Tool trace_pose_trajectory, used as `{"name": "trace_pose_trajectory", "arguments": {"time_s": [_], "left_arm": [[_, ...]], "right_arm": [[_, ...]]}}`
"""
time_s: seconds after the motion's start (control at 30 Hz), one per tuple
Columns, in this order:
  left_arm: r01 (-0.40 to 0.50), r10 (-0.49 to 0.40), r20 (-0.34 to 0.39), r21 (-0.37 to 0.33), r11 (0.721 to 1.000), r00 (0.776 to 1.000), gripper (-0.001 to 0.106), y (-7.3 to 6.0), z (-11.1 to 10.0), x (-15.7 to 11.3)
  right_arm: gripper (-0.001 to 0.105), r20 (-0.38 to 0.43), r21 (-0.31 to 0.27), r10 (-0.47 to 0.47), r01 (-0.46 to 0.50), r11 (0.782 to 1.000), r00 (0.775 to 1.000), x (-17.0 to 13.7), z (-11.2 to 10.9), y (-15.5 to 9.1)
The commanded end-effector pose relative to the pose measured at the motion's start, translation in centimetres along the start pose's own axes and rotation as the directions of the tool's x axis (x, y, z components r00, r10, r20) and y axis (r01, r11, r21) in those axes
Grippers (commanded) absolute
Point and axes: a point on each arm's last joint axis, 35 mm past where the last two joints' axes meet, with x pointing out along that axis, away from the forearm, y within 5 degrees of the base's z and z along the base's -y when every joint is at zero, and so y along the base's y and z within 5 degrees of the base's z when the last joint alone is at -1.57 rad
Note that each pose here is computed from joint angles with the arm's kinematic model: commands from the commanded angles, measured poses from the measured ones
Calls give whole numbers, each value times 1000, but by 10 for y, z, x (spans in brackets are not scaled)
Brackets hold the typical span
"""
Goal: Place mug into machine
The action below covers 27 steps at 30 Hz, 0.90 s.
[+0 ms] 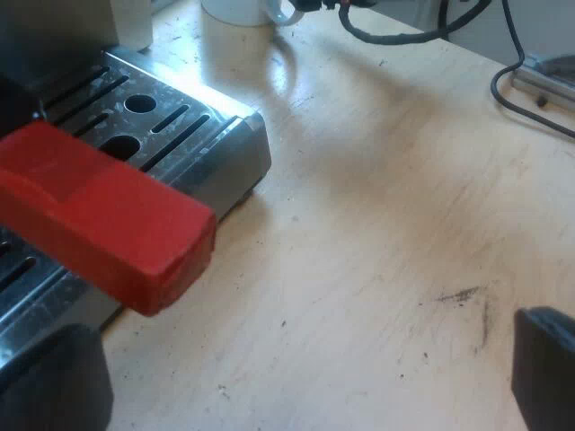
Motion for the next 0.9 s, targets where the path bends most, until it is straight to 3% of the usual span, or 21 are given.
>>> {"name": "trace_pose_trajectory", "arguments": {"time_s": [0.03,0.33,0.43,0.6,0.73,0.9], "left_arm": [[20,-20,9,1,1000,1000,93,-2,1,0],[20,-20,9,1,1000,1000,93,-2,1,0],[20,-20,9,1,1000,1000,93,-2,1,0],[20,-20,9,1,1000,1000,93,-2,1,0],[20,-20,9,1,1000,1000,93,-2,1,0],[20,-20,9,4,1000,1000,93,-2,1,0]], "right_arm": [[64,8,2,3,-3,1000,1000,3,1,0],[62,16,4,7,-7,1000,1000,20,9,4],[45,9,2,4,-4,1000,1000,20,8,4],[-1,4,-9,5,-5,1000,1000,20,8,4],[0,-11,-34,25,-25,999,1000,18,9,5],[0,-90,-83,69,-76,994,994,9,8,4]]}}
